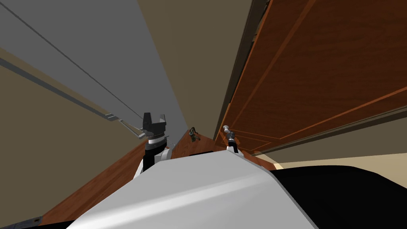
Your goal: Pull the door open
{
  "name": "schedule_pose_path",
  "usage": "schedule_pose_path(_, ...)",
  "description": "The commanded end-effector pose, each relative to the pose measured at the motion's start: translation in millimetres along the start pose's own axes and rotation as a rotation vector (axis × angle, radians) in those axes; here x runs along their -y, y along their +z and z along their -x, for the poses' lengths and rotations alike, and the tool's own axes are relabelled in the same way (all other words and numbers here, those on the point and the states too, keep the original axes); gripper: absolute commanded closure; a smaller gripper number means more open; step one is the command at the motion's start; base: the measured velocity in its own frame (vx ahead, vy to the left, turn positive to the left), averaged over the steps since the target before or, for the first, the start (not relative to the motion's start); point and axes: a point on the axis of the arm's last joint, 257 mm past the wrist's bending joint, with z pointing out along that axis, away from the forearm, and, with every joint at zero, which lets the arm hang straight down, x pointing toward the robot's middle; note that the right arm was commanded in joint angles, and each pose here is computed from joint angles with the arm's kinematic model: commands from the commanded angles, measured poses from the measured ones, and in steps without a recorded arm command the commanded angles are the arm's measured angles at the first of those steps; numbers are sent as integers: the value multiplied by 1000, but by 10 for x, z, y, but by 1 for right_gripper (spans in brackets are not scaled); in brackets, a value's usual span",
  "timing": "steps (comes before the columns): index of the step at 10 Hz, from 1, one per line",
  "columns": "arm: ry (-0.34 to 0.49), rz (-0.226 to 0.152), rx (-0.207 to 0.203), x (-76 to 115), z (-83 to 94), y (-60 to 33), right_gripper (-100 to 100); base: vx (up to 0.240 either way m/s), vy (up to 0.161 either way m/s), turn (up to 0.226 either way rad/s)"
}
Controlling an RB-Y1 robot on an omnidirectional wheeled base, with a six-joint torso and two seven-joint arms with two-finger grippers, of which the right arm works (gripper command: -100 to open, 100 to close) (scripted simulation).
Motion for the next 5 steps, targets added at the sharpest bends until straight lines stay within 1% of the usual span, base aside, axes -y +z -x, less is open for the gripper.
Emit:
schedule_pose_path(1, 75, -3, -10, 64, -133, 6, -100, -77, -16, 3)
schedule_pose_path(2, 114, 0, -7, 68, -153, 7, -100, -93, -16, 61)
schedule_pose_path(3, 121, 0, -7, 68, -153, 7, -100, -75, 9, 65)
schedule_pose_path(5, 215, 6, -1, 79, -199, 8, -100, -50, 26, 73)
